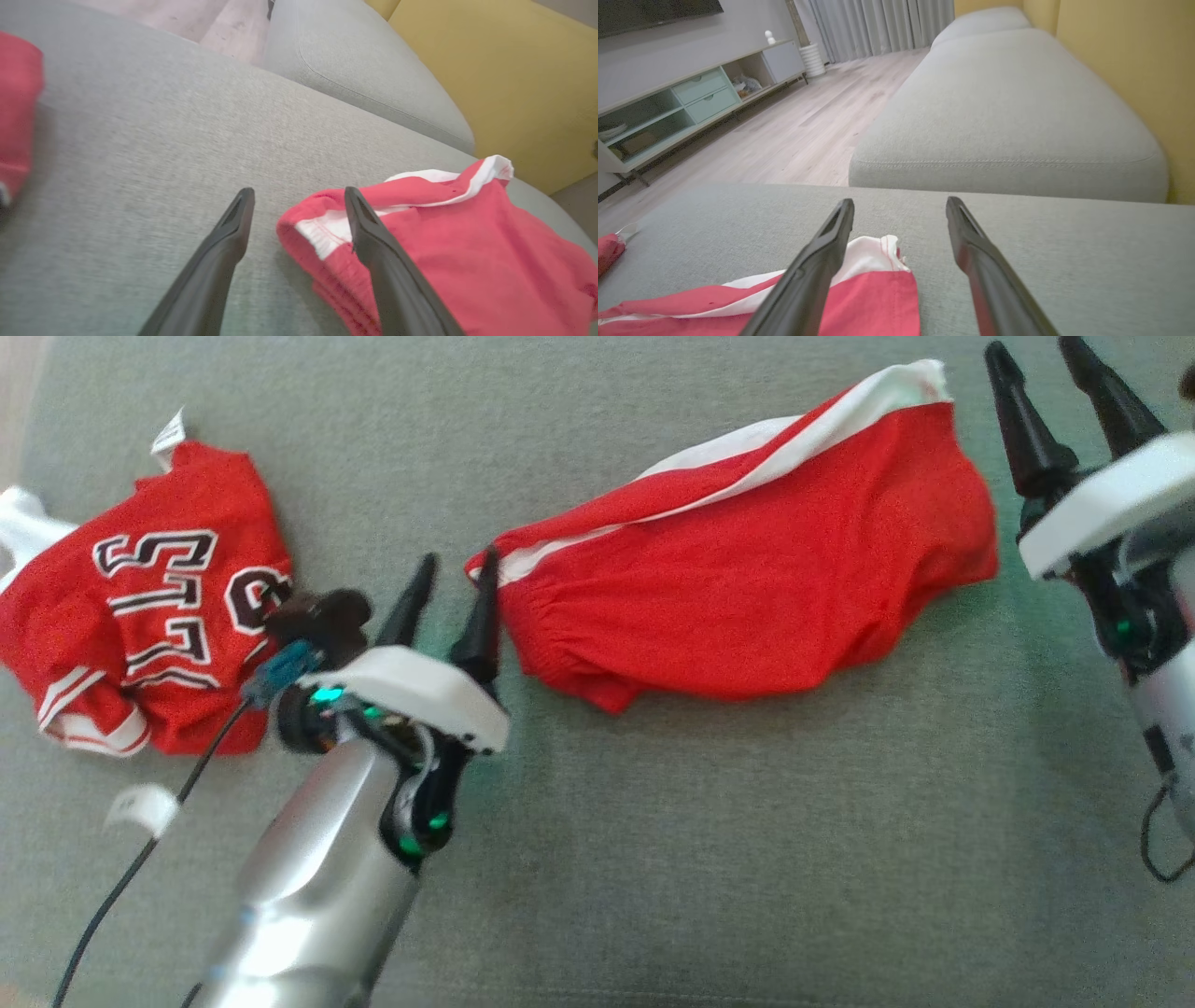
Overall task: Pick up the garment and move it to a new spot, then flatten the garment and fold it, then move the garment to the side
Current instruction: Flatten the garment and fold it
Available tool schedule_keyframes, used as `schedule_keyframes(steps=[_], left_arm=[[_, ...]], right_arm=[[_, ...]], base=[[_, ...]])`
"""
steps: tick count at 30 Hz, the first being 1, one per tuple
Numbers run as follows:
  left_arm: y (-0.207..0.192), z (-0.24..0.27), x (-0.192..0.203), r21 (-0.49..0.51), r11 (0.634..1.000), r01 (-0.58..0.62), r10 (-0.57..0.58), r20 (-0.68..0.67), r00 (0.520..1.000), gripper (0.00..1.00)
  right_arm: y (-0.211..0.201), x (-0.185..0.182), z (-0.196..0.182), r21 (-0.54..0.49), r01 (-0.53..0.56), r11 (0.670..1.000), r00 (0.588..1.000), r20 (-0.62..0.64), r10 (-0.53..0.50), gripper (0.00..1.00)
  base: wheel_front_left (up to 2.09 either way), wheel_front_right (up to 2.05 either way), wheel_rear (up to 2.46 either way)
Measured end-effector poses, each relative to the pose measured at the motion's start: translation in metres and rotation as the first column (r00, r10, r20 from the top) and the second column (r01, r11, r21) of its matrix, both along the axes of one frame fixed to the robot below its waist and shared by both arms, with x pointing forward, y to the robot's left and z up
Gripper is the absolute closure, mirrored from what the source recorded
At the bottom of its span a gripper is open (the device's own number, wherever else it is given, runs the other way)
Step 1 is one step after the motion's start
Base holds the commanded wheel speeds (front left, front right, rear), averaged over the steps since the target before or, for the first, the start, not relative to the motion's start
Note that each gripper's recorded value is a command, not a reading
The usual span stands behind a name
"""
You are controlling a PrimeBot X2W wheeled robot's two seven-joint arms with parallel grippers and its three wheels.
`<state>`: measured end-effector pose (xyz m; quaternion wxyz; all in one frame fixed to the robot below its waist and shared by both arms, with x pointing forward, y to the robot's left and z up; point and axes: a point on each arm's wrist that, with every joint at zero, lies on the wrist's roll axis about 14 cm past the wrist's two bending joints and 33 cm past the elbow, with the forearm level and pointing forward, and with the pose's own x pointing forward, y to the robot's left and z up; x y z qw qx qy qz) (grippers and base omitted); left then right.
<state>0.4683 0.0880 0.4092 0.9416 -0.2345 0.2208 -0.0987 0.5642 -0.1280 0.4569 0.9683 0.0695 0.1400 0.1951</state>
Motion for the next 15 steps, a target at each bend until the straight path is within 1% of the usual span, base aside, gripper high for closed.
schedule_keyframes(steps=[4, 8, 12, 15], left_arm=[[0.021, 0.006, -0.001, 0.121, 0.991, -0.063, 0.054, 0.077, 0.996, 0.00], [0.034, 0.029, 0.006, 0.223, 0.967, -0.121, 0.073, 0.212, 0.975, 0.00], [0.038, 0.061, 0.016, 0.295, 0.939, -0.174, 0.061, 0.354, 0.933, 0.00], [0.041, 0.077, 0.018, 0.332, 0.920, -0.207, 0.053, 0.417, 0.907, 0.00]], right_arm=[[-0.025, -0.011, 0.022, -0.003, 0.065, 0.998, 0.990, 0.129, -0.064, 0.00], [-0.048, -0.026, 0.043, 0.007, 0.132, 0.991, 0.967, 0.217, -0.131, 0.00], [-0.056, -0.049, 0.056, 0.026, 0.170, 0.985, 0.949, 0.266, -0.171, 0.00], [-0.059, -0.068, 0.061, 0.029, 0.190, 0.981, 0.942, 0.277, -0.191, 0.00]], base=[[0.00, 0.00, 0.00], [0.00, 0.00, 0.00], [0.00, 0.00, 0.00], [0.00, 0.00, 0.00]])
